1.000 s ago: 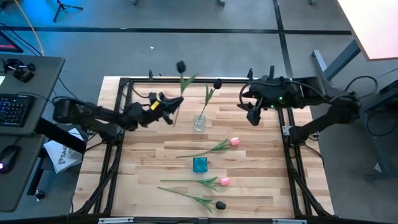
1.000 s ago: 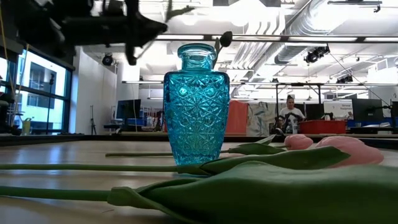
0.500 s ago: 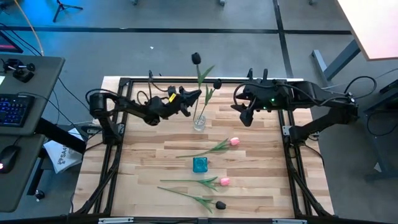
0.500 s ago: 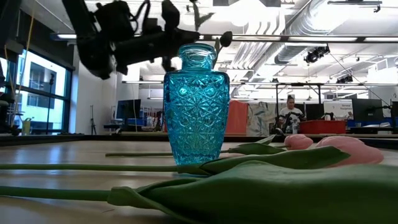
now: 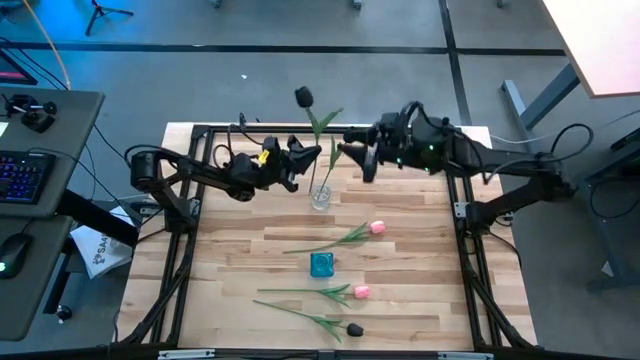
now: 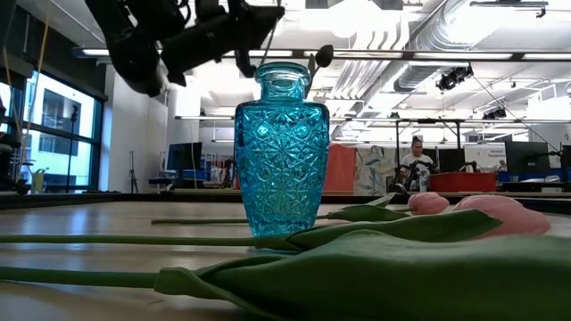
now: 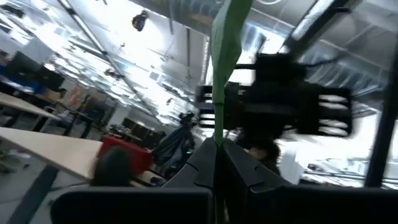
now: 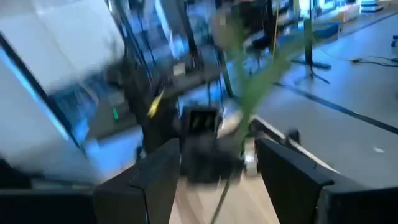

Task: Sort flowers into vase by color
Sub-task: Put the top black flower into the transparent vase

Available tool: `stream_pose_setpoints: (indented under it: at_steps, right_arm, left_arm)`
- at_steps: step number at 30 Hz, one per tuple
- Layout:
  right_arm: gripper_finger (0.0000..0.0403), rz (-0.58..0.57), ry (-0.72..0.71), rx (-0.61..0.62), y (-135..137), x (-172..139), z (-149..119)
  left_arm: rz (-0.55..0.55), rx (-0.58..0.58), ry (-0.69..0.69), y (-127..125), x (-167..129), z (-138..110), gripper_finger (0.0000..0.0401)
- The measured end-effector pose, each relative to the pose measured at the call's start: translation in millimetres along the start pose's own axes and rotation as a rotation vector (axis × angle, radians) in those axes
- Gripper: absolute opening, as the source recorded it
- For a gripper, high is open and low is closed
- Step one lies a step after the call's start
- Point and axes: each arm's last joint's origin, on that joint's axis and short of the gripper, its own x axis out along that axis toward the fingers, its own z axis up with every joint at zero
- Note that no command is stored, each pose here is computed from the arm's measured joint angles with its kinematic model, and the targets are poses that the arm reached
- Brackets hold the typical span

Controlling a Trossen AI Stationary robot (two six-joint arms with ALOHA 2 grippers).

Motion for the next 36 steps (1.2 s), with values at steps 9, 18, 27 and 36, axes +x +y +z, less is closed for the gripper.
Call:
stream_pose_setpoints:
  at_steps: [9, 18, 27, 36]
  right_arm:
    - [0.021, 0.071, 0.02, 0.073, -20, 40, -14]
    - [0.021, 0.104, -0.002, 0.037, -18, 61, -12]
    - [0.0132, 0.094, 0.021, -0.01, -19, 60, -10]
    - [0.0011, 0.118, 0.03, -0.058, -18, 59, -10]
  left_arm:
    - [0.007, -0.02, -0.043, -11, 4, 5, 0.0]
    - [-0.013, 0.007, -0.031, -14, 12, 6, 0.0]
    - [-0.004, 0.008, -0.013, -14, 12, 4, 0.0]
    - [-0.02, 0.009, -0.003, -14, 12, 4, 0.0001]
